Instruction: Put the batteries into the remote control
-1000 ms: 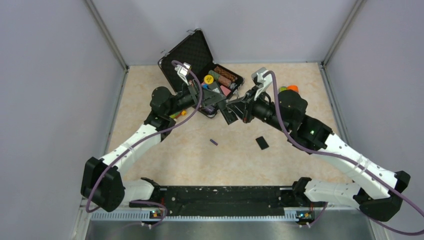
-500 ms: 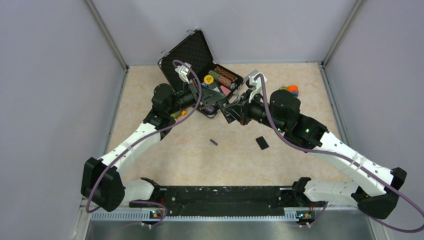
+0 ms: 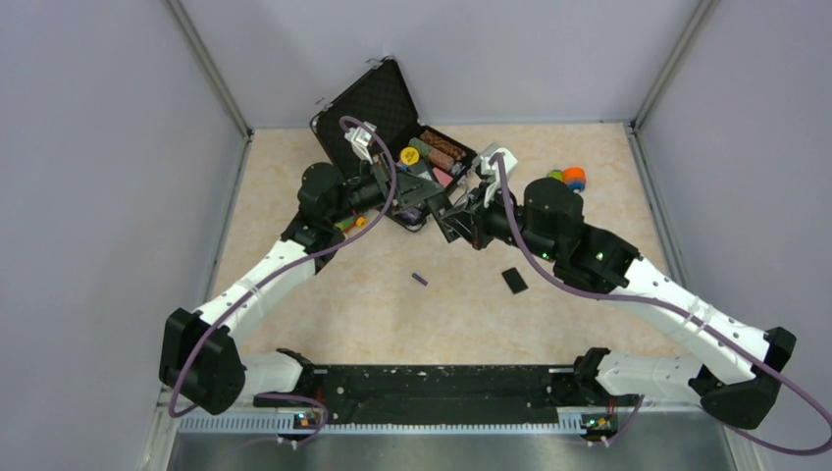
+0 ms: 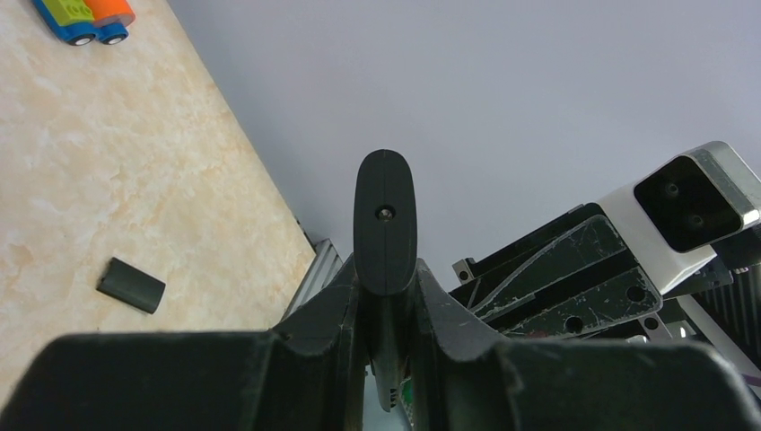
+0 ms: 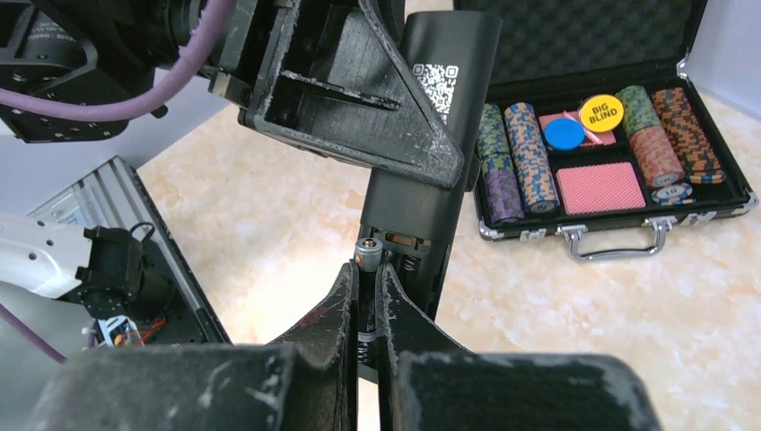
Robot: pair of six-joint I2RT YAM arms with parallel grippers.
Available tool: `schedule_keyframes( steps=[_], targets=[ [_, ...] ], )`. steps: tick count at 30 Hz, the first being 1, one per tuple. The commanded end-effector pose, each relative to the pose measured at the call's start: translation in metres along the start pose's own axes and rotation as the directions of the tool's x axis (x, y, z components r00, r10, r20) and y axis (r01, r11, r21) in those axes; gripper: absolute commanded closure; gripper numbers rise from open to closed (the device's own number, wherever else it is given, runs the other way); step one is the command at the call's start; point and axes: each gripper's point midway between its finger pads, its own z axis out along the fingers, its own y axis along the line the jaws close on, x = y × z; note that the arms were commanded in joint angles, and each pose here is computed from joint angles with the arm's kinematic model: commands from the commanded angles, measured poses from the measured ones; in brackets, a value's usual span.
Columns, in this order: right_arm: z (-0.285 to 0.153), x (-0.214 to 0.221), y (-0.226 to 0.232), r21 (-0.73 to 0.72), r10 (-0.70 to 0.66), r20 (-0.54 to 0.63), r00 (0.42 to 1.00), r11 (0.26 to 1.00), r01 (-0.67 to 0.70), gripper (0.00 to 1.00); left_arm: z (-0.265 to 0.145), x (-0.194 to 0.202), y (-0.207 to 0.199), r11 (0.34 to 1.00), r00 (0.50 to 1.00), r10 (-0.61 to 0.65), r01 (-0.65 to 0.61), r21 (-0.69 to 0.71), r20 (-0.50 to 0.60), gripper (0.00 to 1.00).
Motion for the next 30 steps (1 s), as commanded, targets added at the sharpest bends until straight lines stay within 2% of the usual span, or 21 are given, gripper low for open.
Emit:
schedule_keyframes(
  steps=[1,11,21,30],
  targets=[
    [0.004,0.004,0.006,-0.021,-0.02,-0.004,1.0,1.0,0.02,1.0,0.001,-0.012,-0.029,0.995,0.998,0.061,-0.063,0.075,0.024,1.0],
    [0.004,0.019,0.003,-0.023,-0.038,-0.052,0.998,0.999,0.037,0.97,-0.001,-0.012,-0.031,0.995,0.998,0.063,-0.065,0.079,0.025,1.0],
    [0.011,0.025,0.001,0.006,0.005,-0.083,0.997,1.0,-0.005,0.82,0.001,-0.011,-0.029,0.995,0.998,0.059,-0.061,0.081,0.023,1.0],
    [0.009,0.012,-0.003,0.049,0.048,-0.063,0.997,0.998,-0.045,0.72,0.002,-0.011,-0.023,0.996,0.998,0.064,-0.066,0.064,0.021,1.0]
  ],
)
